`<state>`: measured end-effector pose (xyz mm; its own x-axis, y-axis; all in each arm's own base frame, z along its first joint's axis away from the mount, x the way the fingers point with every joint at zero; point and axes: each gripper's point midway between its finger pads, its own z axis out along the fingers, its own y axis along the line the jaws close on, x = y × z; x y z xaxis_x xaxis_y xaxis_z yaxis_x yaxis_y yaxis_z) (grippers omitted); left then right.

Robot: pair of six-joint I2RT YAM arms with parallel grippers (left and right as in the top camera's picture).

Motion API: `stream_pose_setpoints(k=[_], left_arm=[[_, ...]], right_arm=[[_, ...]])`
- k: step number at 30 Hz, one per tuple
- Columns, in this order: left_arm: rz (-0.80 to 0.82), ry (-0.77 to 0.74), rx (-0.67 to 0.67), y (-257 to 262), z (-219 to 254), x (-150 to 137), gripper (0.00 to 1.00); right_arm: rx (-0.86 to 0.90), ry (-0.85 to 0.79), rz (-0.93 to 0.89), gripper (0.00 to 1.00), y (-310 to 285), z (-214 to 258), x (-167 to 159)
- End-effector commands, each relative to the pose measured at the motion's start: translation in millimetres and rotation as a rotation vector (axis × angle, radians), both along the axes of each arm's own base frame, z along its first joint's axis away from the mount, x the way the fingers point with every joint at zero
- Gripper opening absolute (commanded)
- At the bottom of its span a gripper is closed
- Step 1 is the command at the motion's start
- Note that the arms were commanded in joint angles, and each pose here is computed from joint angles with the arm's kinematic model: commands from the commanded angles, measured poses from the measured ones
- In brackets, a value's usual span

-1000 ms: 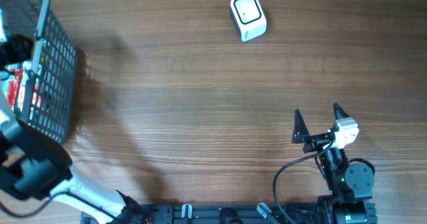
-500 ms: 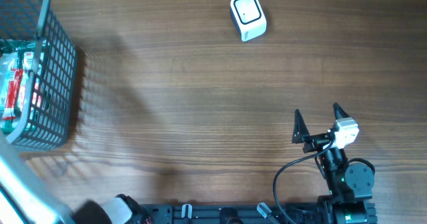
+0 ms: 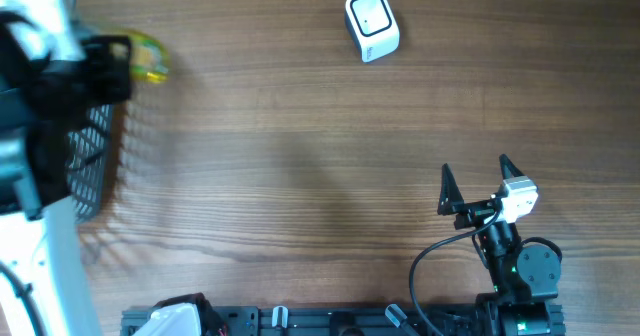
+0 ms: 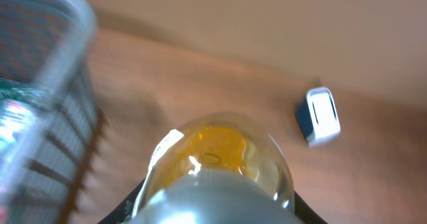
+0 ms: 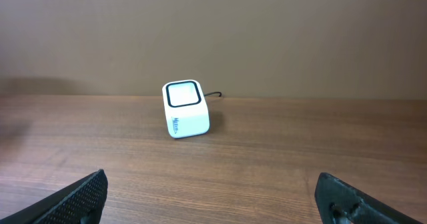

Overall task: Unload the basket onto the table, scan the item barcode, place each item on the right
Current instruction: 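Carry the bottle to the white scanner with the left gripper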

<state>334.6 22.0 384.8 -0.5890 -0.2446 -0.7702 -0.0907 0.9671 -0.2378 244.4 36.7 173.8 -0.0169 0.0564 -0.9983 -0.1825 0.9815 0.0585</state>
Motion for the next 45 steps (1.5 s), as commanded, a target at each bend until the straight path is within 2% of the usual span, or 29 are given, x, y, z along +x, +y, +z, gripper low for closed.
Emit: stream_pose_setpoints(k=[1,6,12,19,24,29,37,41,42,43,45], left_arm=[[0.013,0.090,0.040,-35.9,-22.8,12.0,0.33],[-0.049,0.191,0.072,-101.1,-60.4,30.4,0.30],[-0.117,0.274,0.058,-178.0,-109.5,49.9,0.34],[-0.064,0.278,0.042,-248.3,-163.5,65.6,0.34],[-0.152,0.232,0.046,-309.3,-193.0,65.4,0.33],[-0.187,0.202,0.097,-342.5,-222.2,56.9,0.34],[-0.237,0.248,0.156,-380.1,-281.7,38.5,0.34],[-0.246,0.250,0.159,-385.1,-287.5,37.0,0.43],[-0.247,0.253,0.160,-385.2,-288.6,36.7,0.48],[-0.252,0.258,0.158,-385.6,-289.3,35.7,0.62],[-0.263,0.274,0.154,-386.6,-291.3,32.8,0.72]], right_arm=[[-0.002,-0.011,-0.006,1.00,-1.5,2.1,-0.2],[-0.003,-0.011,-0.006,1.00,-1.5,2.1,-0.2],[-0.003,-0.011,-0.006,1.00,-1.5,2.0,-0.2],[-0.002,-0.011,-0.006,1.00,-1.5,2.2,-0.2],[-0.002,-0.011,-0.006,1.00,-1.5,2.1,-0.2],[-0.002,-0.010,-0.006,1.00,-1.5,2.0,-0.2],[-0.002,-0.009,-0.007,1.00,-1.5,1.8,-0.1],[-0.002,-0.009,-0.006,1.00,-1.5,1.8,-0.1],[-0.002,-0.009,-0.006,1.00,-1.5,1.7,-0.1],[-0.002,-0.009,-0.006,1.00,-1.5,1.7,-0.1],[-0.003,-0.009,-0.006,1.00,-1.5,1.8,-0.1]])
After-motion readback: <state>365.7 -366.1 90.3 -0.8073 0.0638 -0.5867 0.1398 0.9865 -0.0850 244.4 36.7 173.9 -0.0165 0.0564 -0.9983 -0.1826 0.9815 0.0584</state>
